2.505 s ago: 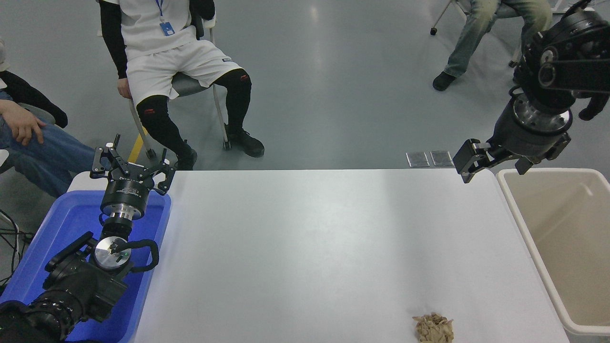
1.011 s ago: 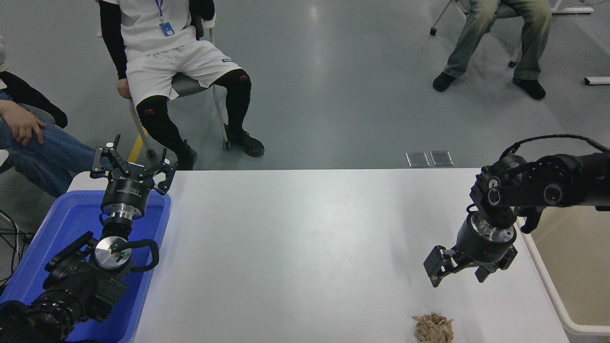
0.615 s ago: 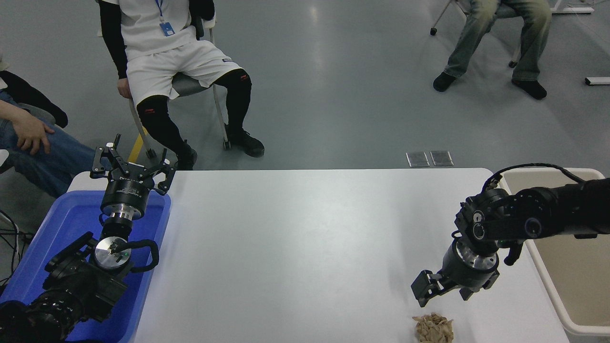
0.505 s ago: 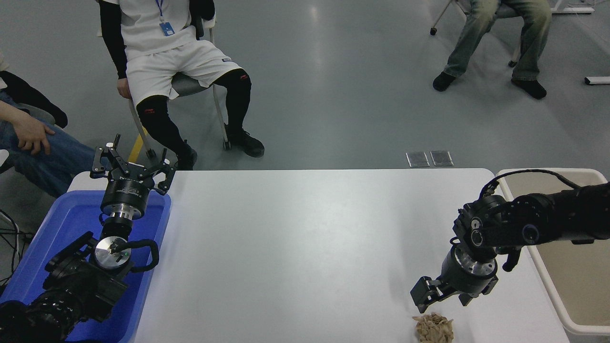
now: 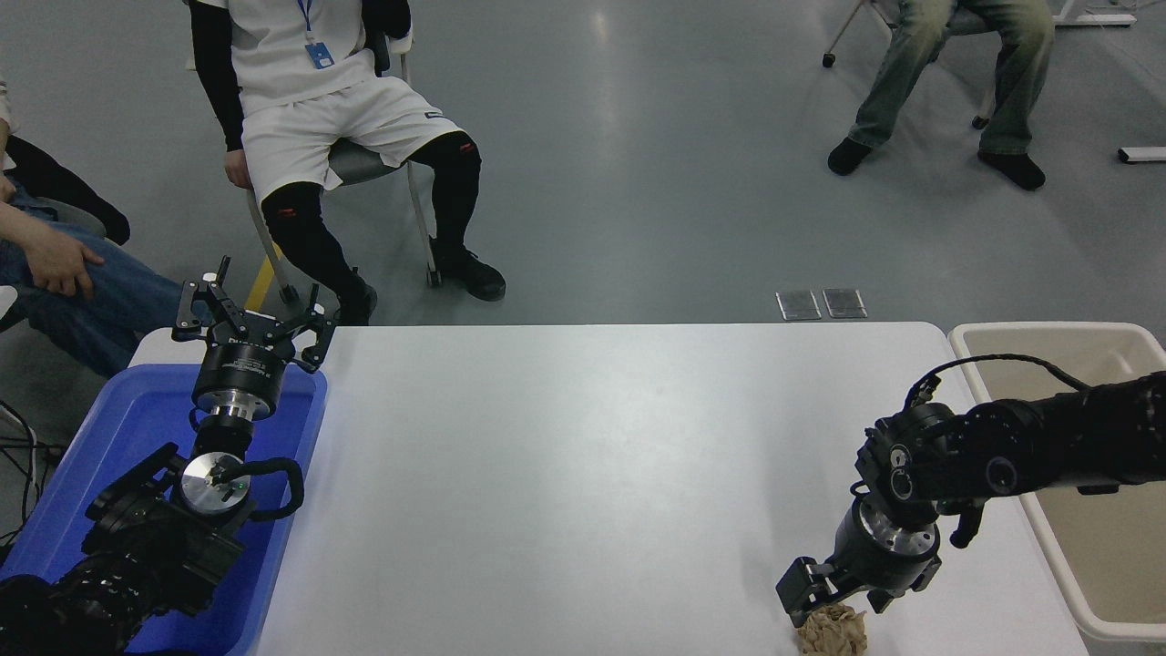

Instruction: Pick up paper ball place in dustbin

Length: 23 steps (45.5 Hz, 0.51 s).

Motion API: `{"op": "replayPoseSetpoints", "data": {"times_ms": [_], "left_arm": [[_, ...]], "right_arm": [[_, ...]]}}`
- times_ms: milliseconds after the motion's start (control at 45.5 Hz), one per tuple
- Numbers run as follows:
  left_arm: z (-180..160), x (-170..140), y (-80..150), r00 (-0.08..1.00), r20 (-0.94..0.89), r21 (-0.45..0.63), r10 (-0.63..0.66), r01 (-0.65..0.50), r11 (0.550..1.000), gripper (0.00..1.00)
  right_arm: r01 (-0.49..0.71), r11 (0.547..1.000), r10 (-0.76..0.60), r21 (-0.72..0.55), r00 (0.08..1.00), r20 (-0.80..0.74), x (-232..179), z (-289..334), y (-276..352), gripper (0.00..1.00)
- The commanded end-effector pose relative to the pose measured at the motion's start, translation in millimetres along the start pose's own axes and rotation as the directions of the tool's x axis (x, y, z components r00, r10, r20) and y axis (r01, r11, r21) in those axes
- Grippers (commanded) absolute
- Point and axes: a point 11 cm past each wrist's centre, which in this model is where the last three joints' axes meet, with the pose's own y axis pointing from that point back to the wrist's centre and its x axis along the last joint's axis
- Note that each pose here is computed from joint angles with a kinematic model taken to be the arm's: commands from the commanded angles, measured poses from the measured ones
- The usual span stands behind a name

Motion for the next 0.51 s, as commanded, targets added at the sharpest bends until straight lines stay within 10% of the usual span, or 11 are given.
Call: {"op": "replayPoseSetpoints", "data": {"times_ms": [0, 484], "left_arm": [[0.0, 0.0, 0.0, 1.000, 0.000, 0.000, 0.000, 0.000, 1.000, 0.99], [0.0, -0.2, 0.0, 1.000, -0.001, 0.000, -0.001, 0.001, 1.000, 0.99]], "right_arm": [[-0.008, 1.000, 0.008, 0.006, 1.000, 0.011, -0.4, 0.8, -5.7, 0.98], [-0.019, 1.000, 0.019, -0.006, 1.000, 0.010, -5.4, 7.5, -22.5, 0.96]]}}
